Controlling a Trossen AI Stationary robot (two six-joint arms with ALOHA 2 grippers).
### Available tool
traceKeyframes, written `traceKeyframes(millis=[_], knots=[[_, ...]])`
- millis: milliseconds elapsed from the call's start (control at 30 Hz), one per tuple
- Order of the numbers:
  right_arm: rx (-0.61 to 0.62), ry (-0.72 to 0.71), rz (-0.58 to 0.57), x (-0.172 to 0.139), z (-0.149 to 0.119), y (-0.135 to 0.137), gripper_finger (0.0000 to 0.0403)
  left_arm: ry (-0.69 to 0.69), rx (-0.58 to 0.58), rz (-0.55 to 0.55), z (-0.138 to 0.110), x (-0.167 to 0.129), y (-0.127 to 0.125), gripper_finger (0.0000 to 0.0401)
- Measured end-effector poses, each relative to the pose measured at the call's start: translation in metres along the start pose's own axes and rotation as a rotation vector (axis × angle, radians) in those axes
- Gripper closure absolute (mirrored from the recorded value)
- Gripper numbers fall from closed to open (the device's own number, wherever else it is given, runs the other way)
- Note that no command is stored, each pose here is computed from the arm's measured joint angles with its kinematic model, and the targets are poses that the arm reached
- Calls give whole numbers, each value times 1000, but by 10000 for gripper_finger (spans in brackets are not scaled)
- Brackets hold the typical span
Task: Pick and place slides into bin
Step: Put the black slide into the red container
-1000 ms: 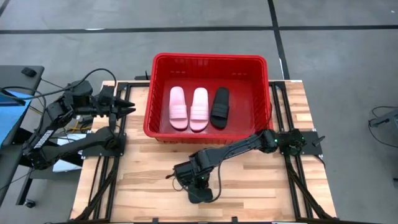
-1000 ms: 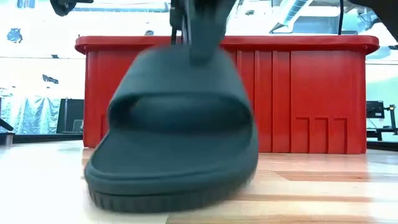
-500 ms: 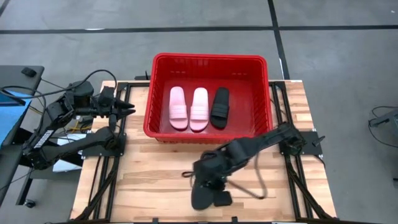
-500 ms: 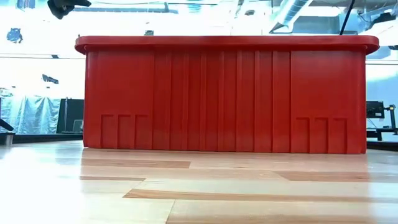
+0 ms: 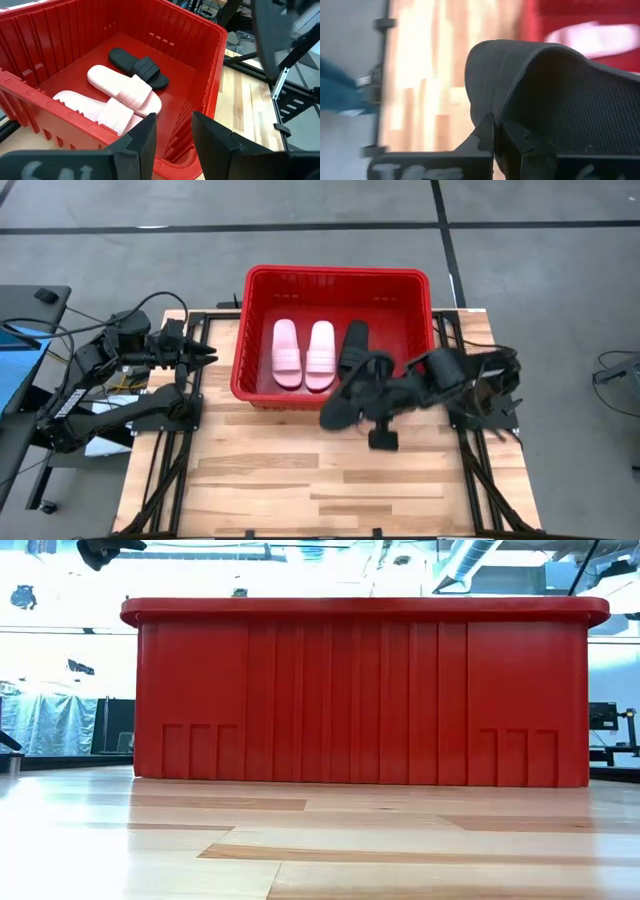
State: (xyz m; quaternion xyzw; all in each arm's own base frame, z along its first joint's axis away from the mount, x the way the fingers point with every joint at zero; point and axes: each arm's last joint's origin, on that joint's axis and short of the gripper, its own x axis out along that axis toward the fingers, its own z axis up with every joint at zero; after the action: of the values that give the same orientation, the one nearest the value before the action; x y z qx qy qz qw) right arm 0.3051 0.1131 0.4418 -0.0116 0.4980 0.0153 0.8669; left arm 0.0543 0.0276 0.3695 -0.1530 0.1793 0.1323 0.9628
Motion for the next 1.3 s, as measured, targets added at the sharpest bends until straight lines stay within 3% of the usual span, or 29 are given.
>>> traceKeyframes(millis=[300,533,1000,1300], knots=[[-64,-88,-151,-40,-7,-75,403,0,0,4,0,0,0,287],[-139,-83,-205,-56,-16,-137,403,-10,0,112,0,0,3,287],[-210,-157,-70,-74,-53,-250,403,-27,-44,239,1,-1,7,287],[-110,-80,152,-24,-88,-292,403,-39,-55,320,1,-1,9,287]])
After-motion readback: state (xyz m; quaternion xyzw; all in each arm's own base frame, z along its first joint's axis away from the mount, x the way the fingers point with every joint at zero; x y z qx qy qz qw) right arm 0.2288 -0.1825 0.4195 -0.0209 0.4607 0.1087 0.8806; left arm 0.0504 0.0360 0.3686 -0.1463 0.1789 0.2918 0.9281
